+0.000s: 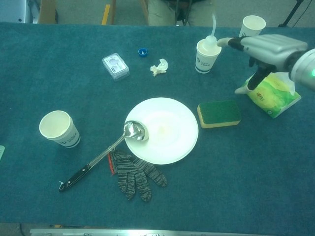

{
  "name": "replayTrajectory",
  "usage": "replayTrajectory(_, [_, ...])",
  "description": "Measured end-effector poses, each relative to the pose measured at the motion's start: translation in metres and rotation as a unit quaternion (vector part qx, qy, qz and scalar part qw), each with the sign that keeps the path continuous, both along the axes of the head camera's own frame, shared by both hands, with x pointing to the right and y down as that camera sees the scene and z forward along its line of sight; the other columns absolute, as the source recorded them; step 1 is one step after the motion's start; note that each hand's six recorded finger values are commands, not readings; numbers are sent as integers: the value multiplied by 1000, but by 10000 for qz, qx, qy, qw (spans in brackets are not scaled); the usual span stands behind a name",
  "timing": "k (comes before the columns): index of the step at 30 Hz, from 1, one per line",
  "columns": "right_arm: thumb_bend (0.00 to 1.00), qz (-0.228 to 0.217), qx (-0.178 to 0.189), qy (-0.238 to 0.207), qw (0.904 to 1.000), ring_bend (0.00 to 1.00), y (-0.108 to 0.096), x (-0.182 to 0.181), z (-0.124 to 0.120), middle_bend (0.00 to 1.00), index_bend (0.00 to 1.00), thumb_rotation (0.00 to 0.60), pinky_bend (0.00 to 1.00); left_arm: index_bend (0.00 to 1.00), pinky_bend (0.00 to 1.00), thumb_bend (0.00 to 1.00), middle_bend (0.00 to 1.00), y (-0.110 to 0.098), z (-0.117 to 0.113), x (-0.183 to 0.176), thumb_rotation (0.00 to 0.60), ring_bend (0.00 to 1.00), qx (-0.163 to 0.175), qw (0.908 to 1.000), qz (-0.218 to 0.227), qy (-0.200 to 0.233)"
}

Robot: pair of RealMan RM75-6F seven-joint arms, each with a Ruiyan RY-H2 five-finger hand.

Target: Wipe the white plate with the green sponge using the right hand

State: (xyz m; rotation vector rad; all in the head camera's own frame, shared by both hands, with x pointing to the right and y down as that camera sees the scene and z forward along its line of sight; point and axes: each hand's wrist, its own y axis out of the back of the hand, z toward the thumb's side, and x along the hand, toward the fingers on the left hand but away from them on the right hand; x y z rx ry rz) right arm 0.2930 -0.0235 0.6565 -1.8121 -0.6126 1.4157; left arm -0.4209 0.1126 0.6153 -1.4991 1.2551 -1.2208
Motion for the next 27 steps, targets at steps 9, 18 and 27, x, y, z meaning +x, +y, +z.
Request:
replayTrajectory(9, [118, 121, 708, -37, 9974, 31, 10, 38, -23, 65, 0, 600, 361, 298, 87, 388, 205, -6, -2, -2, 600, 47, 61, 10000, -32, -28])
replayTrajectory(18, [118, 312, 1472, 176, 9885, 31, 34, 82, -45, 65, 0, 600, 360, 296, 87, 388, 205, -9, -6, 1, 600, 47, 120, 9999, 6, -52])
replayTrajectory(27, [118, 791, 1946, 339, 9771, 31, 66, 125, -65, 65, 0, 600, 360, 296, 87, 387, 203, -9, -12, 8, 600, 46, 163, 9998, 118, -83])
